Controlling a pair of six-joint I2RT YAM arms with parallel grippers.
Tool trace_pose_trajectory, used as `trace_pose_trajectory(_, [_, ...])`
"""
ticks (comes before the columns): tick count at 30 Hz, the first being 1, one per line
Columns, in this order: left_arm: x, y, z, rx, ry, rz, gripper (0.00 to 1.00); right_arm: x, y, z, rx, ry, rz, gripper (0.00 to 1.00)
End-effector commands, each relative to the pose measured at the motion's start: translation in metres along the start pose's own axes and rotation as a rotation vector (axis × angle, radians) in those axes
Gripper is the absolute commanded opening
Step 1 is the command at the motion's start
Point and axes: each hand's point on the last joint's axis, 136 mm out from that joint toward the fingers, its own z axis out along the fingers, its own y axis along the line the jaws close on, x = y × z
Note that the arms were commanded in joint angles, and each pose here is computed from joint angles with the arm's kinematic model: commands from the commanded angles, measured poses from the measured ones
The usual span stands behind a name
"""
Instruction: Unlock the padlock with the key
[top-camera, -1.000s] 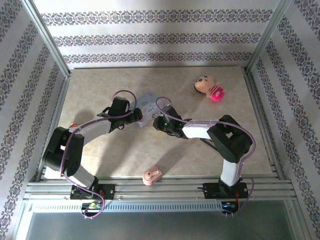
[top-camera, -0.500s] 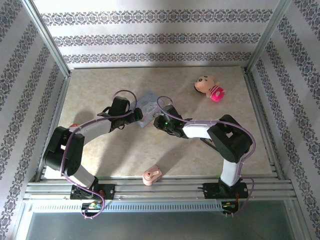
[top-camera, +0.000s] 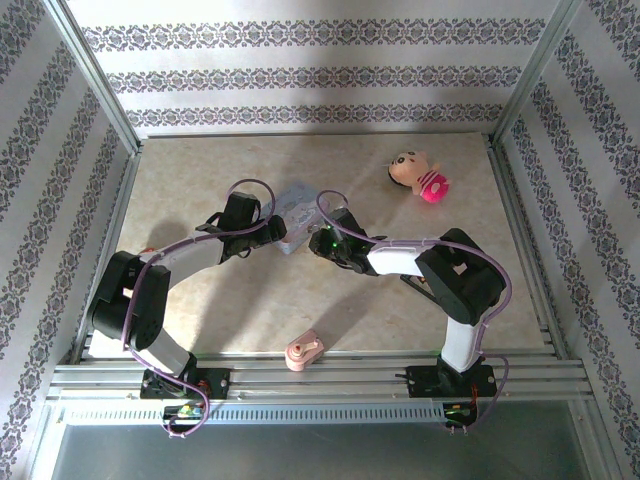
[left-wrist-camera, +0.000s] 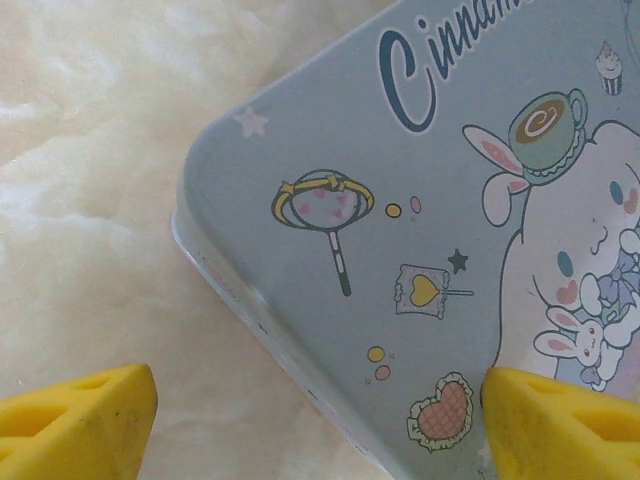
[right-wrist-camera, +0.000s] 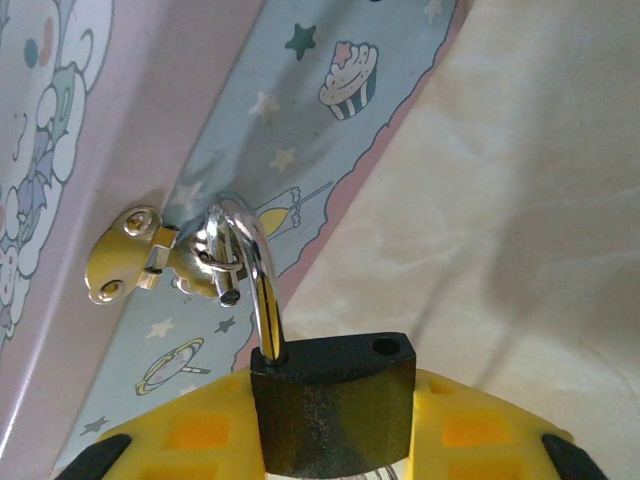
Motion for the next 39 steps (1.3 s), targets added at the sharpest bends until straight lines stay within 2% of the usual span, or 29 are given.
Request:
trace_pose_trajectory(1, [0.036,0.042,0.009,-0.152,0.121,0.018,0.83,-0.021,-0.017,-0.001,0.041,-0.077,0.018,0.09])
trace_pose_trajectory(15, [0.037,0.042,0.010,-0.149,0.122,0.012,0.82,-0.033,-0.006,0.006,-0.049,-0.091,0.102,0.09])
trace_pose_trajectory(30, [0.036,0.042,0.009,-0.145,0.117,0.008,0.82,-0.038,-0.005,-0.002,-0.061,-0.111,0.103,0.09])
trace_pose_trajectory(36, [0.029,0.045,0.010,-0.140,0.097,-0.027,0.72,-0.037,-0.008,-0.010,-0.042,-0.117,0.079,0.09])
trace_pose_trajectory(39, [0.020,0.044,0.009,-0.130,0.077,-0.037,0.71,-0.037,-0.010,-0.018,-0.028,-0.122,0.057,0.09])
